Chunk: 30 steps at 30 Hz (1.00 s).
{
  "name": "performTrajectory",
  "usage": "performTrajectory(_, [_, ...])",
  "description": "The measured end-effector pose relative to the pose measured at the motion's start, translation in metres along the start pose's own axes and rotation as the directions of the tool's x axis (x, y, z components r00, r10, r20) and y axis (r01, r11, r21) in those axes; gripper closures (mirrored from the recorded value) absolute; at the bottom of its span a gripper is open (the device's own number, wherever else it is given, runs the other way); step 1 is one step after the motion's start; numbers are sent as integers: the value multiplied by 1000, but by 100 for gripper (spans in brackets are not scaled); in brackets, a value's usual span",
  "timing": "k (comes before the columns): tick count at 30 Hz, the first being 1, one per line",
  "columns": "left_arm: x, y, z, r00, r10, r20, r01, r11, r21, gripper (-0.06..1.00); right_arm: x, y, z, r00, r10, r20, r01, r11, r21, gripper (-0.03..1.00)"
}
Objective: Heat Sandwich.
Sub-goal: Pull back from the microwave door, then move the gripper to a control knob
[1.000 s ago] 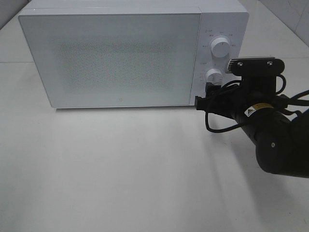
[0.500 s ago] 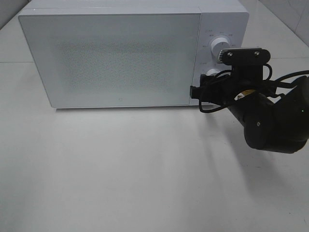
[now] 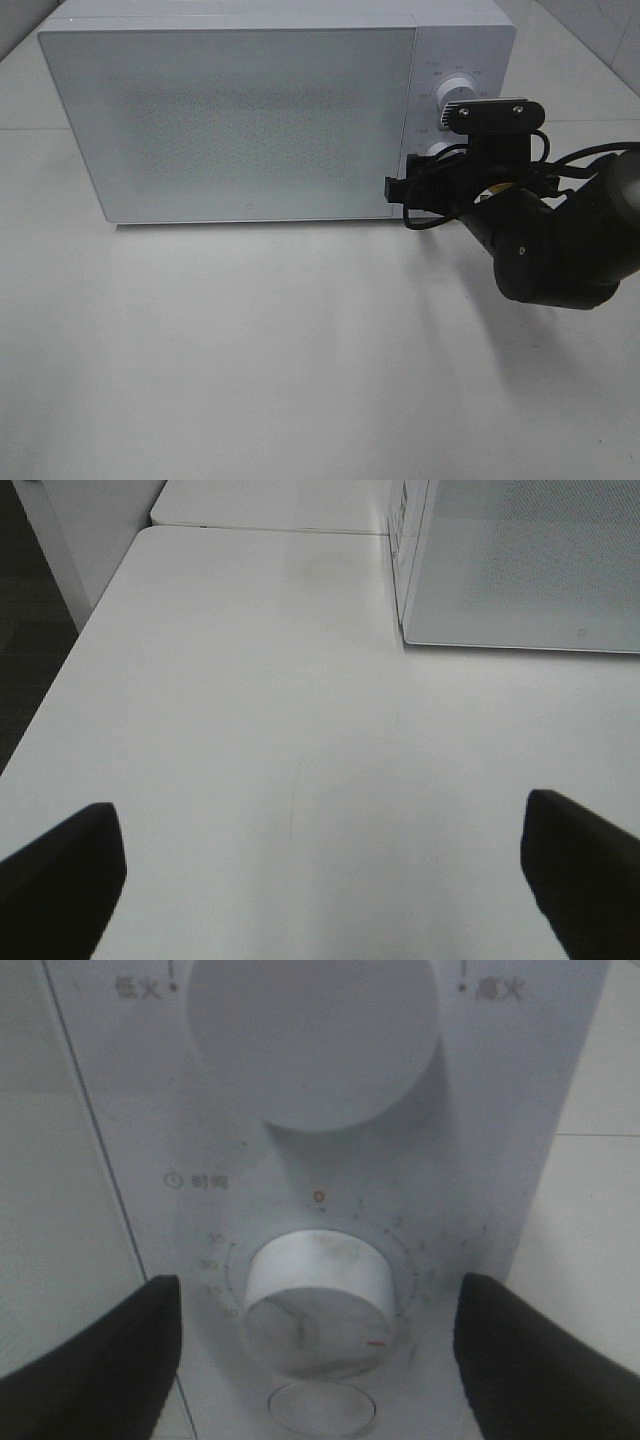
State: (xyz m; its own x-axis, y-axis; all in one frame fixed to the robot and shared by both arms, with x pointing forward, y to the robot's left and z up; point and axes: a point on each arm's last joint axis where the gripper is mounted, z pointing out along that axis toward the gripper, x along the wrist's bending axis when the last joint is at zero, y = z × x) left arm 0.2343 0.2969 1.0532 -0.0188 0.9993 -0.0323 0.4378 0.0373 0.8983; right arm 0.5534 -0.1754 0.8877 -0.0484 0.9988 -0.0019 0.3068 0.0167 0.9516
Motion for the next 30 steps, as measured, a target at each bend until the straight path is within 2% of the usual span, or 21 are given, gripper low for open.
performTrajectory(3, [0,0,0,1000,0,0,0,1000,0,-5,0,0,0,1000,0,0,0,1000,0,29])
performTrajectory(5, [0,0,0,1000,0,0,0,1000,0,-5,0,0,0,1000,0,0,0,1000,0,39])
performTrajectory(6, [0,0,0,1000,0,0,0,1000,0,-5,0,0,0,1000,0,0,0,1000,0,39])
performTrajectory(9, [0,0,0,1000,0,0,0,1000,0,-5,0,0,0,1000,-4,1,4,1000,-3,53])
performTrajectory(30, [0,0,0,1000,0,0,0,1000,0,-5,-1,0,0,1000,-20,8,20,1000,-5,53])
